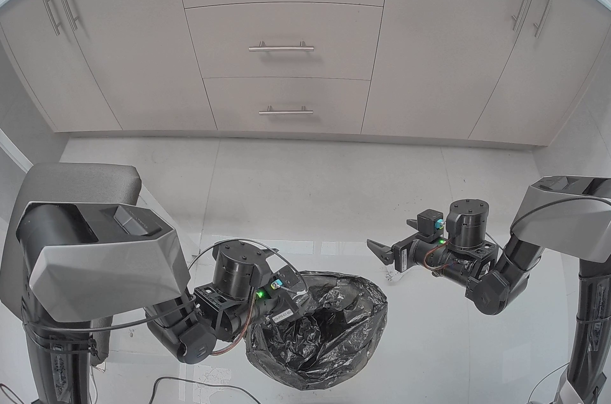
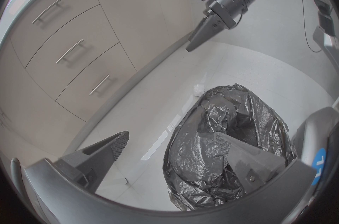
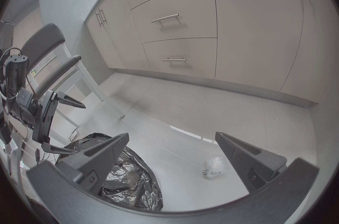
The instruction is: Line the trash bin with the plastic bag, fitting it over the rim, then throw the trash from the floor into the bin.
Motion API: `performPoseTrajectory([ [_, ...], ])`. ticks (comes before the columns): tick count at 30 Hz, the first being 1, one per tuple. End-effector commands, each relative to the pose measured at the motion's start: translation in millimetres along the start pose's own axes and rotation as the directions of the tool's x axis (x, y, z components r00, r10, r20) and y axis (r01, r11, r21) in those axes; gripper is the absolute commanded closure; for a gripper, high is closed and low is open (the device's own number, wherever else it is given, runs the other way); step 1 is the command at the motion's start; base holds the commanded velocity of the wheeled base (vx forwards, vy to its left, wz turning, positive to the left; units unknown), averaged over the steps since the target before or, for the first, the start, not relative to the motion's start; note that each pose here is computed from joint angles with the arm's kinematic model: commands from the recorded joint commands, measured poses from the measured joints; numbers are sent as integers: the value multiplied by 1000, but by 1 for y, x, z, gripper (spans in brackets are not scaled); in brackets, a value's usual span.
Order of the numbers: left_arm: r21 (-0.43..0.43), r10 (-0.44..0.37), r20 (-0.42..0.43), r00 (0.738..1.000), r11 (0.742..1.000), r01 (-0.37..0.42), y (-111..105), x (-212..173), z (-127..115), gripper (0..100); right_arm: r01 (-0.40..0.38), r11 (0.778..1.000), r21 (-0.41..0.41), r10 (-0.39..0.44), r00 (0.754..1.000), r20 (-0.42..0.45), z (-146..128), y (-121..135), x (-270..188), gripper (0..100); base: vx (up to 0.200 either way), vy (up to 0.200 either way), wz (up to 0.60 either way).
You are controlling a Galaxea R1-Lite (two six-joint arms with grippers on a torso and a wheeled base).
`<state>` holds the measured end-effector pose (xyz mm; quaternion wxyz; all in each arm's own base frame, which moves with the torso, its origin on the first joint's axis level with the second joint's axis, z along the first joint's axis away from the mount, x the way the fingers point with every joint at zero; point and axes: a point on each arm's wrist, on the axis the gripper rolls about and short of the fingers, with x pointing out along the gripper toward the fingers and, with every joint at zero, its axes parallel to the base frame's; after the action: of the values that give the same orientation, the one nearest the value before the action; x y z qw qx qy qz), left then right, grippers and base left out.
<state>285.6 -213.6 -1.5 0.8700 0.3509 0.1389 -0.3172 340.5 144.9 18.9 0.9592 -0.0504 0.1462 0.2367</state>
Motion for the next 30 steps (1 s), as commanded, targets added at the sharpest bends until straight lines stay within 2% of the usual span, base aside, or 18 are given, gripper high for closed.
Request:
performPoseTrajectory([
  [1, 20, -24, -27, 999, 999, 25, -7, 6, -9, 0, 0, 1000, -1, 0, 1000, 2, 0, 0, 0, 0, 0, 0, 0],
  [7, 70, -42, -60, 997, 997, 46, -11, 12, -20, 0, 0, 1000, 0, 0, 1000, 0, 0, 0, 0, 0, 0, 0, 0],
  [22, 67, -59, -102, 993, 996, 66, -20, 38, -37, 0, -1, 1000, 0, 1, 1000, 2, -1, 0, 0, 0, 0, 0, 0],
  [25, 63, -57, -111, 992, 996, 64, -18, 40, -38, 0, 0, 1000, 1, 0, 1000, 2, -1, -1, 0, 0, 0, 0, 0],
  [30, 46, -20, -107, 994, 999, 25, -1, 53, -35, 0, 0, 1000, 0, 0, 1000, 3, 0, -1, 0, 0, 0, 0, 0],
])
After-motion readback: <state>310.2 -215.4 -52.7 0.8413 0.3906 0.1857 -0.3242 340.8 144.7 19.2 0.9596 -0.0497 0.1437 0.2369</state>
